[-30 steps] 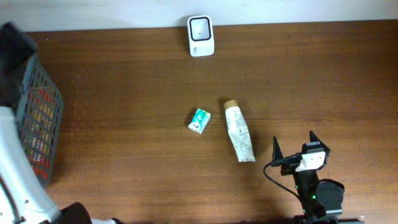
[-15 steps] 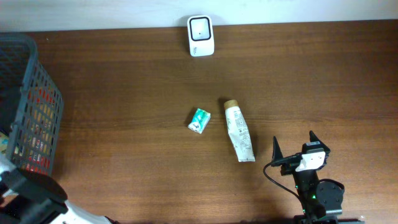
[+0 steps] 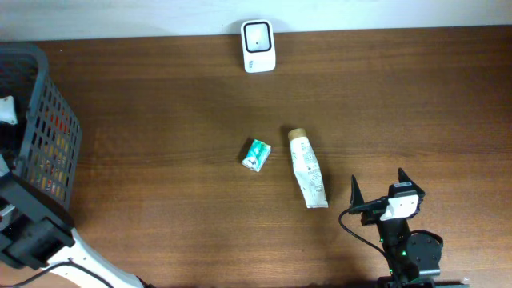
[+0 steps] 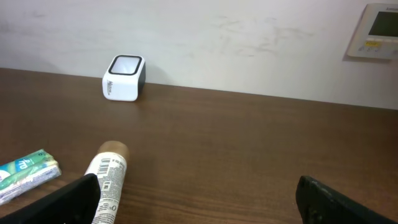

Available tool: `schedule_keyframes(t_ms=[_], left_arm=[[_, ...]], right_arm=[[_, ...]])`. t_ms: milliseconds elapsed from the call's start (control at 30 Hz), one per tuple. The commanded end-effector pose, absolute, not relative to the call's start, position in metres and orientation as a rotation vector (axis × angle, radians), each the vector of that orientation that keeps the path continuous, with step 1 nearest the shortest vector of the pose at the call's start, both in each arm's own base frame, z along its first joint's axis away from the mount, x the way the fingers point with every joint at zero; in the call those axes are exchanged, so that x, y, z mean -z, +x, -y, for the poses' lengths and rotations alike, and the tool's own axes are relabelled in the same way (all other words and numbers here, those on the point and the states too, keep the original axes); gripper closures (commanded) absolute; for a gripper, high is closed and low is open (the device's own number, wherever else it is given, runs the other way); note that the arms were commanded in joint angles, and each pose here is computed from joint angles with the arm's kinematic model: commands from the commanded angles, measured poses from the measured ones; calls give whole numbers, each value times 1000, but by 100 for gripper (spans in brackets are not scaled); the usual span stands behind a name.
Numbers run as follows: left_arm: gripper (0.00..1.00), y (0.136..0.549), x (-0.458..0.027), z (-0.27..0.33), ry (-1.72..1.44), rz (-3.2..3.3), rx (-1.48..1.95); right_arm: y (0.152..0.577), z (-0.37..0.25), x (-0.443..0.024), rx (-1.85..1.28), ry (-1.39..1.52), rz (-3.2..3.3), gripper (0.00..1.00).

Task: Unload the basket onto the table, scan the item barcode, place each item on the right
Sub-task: 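Grasp the red-and-yellow spaghetti package in the basket with the left gripper, then lay the spaghetti package on the table left of the tissue pack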

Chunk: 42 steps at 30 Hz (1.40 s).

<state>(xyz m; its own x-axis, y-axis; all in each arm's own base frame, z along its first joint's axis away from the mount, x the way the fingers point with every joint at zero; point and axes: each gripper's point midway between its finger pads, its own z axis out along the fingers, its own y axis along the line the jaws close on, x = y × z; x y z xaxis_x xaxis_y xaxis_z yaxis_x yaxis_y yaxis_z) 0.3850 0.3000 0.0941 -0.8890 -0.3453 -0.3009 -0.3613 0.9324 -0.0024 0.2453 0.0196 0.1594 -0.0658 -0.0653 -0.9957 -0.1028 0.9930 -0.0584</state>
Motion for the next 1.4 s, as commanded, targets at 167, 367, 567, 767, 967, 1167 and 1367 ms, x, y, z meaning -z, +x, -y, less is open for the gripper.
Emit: schedule_keyframes(t_ms=[167, 367, 567, 767, 967, 1167, 1367], left_arm=[[1, 383, -10, -294, -390, -2942, 49], [92, 380, -2, -303, -400, -2963, -19], [100, 390, -51, -318, -535, -2881, -109], [100, 406, -251, -306, -595, -2421, -184], [100, 354, -481, -253, -566, -1813, -306], [100, 345, -516, -72, -161, -1841, 24], [100, 377, -327, 75, 77, -2466, 359]], right_arm=[[246, -18, -156, -20, -123, -1641, 1], [246, -18, -156, -20, -124, -1641, 1], [246, -18, -156, -20, -123, -1641, 1], [246, -18, -156, -20, -123, -1641, 1], [246, -18, -156, -20, -123, -1641, 1], [246, -18, -156, -20, -123, -1641, 1], [246, -18, -156, -20, -123, -1641, 1]])
